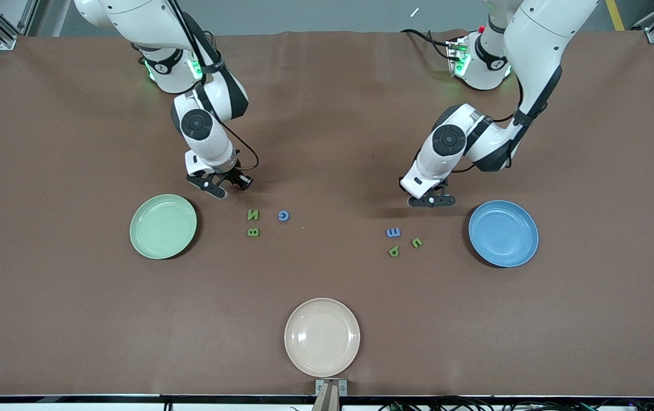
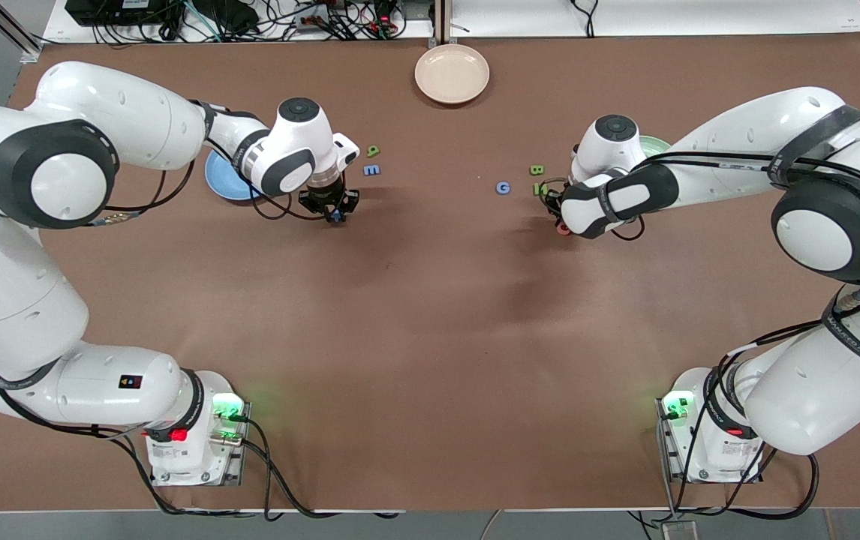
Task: Sort upper and lower case letters into plates
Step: 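Grasp the blue x with the left gripper while the right gripper grasps the Q, then drop the x into the blue plate while the right gripper drops Q in green plate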
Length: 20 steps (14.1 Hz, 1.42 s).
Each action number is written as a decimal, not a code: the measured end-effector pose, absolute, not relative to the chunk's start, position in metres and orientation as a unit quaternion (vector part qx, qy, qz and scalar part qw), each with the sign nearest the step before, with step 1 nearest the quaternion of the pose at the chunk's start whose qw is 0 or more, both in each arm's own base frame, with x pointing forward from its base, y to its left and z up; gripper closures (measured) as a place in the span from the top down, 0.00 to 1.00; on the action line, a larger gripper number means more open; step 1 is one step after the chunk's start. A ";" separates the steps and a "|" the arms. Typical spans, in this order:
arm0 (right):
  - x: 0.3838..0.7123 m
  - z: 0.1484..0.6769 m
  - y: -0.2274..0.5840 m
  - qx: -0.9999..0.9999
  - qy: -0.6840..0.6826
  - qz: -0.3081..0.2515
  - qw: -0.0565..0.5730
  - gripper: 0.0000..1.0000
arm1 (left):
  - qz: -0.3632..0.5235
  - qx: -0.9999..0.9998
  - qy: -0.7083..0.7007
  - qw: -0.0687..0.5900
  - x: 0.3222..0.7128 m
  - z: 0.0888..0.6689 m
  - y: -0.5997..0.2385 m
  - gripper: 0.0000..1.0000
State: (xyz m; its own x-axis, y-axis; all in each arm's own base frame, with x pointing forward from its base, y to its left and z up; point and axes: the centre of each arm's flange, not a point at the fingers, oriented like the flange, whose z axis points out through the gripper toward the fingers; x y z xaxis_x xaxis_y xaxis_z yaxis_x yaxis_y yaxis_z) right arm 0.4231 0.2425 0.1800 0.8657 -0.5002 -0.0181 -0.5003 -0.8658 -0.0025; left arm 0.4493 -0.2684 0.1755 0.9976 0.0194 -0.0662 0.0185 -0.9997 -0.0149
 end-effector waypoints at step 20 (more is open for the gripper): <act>0.523 0.180 0.034 -0.988 0.154 0.026 -0.002 0.35 | 0.020 -0.999 0.027 0.016 0.546 0.209 -0.025 0.33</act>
State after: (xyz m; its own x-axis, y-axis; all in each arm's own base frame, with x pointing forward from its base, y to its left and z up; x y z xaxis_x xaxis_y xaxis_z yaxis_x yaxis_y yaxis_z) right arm 0.5232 0.0343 0.1802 0.9513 -0.3041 -0.0499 -0.3039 -0.9526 0.0113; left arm 0.5462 -0.0245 0.2086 0.9978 -0.0526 -0.0400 -0.0538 -0.9981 -0.0305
